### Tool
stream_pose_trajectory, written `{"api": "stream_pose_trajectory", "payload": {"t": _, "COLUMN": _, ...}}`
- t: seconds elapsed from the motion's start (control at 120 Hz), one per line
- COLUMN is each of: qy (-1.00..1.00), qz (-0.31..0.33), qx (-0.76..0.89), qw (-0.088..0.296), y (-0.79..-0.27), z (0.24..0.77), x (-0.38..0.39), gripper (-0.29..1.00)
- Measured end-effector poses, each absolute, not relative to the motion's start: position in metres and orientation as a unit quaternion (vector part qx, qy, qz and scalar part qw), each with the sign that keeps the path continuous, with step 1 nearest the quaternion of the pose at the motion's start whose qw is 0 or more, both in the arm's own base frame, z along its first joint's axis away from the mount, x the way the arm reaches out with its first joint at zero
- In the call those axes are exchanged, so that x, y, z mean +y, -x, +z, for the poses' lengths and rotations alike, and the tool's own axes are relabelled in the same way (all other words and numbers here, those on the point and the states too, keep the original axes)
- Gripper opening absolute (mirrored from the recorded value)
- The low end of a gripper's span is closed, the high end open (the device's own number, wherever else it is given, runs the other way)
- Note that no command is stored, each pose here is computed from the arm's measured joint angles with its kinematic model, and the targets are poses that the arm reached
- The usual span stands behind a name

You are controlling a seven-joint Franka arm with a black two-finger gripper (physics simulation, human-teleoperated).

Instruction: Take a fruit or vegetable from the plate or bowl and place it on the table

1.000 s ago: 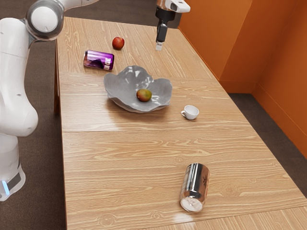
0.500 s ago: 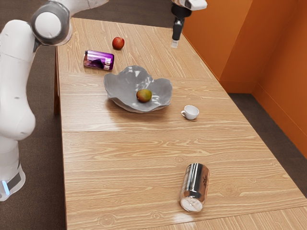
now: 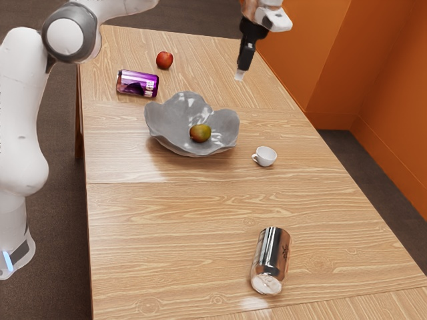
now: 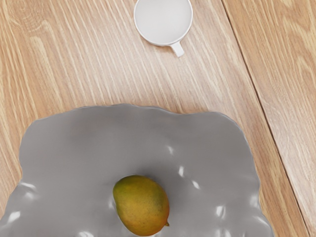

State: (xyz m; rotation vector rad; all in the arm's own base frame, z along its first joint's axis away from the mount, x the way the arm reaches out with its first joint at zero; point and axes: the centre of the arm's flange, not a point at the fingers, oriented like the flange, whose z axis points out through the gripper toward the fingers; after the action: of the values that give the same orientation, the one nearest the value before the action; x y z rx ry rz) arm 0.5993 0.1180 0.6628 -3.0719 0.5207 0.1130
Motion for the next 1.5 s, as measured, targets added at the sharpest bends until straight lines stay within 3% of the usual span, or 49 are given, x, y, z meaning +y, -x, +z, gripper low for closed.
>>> {"api": "stream_pose_trajectory", "payload": {"t": 0.4, "qy": 0.997, "qz": 0.069, "qx": -0.010, "qw": -0.040, "y": -0.582, "z": 0.634, "x": 0.190, "gripper": 0.70}}
{"api": "stream_pose_trajectory", "payload": {"t": 0.85, "qy": 0.991, "qz": 0.087, "qx": 0.099, "qw": -0.027, "y": -0.584, "z": 0.631, "x": 0.173, "gripper": 0.70}}
{"api": "stream_pose_trajectory", "payload": {"t": 0.917, "qy": 0.990, "qz": 0.096, "qx": 0.097, "qw": -0.036, "y": -0.581, "z": 0.621, "x": 0.191, "gripper": 0.70}}
{"api": "stream_pose_trajectory", "payload": {"t": 1.092, "qy": 0.976, "qz": 0.172, "qx": 0.117, "qw": -0.064, "y": -0.546, "z": 0.527, "x": 0.210, "gripper": 0.70}}
{"api": "stream_pose_trajectory", "payload": {"t": 1.233, "qy": 0.978, "qz": 0.153, "qx": 0.130, "qw": -0.062, "y": -0.540, "z": 0.510, "x": 0.201, "gripper": 0.70}}
{"api": "stream_pose_trajectory", "payload": {"t": 1.5, "qy": 0.987, "qz": 0.104, "qx": 0.114, "qw": -0.049, "y": -0.579, "z": 0.504, "x": 0.174, "gripper": 0.70}}
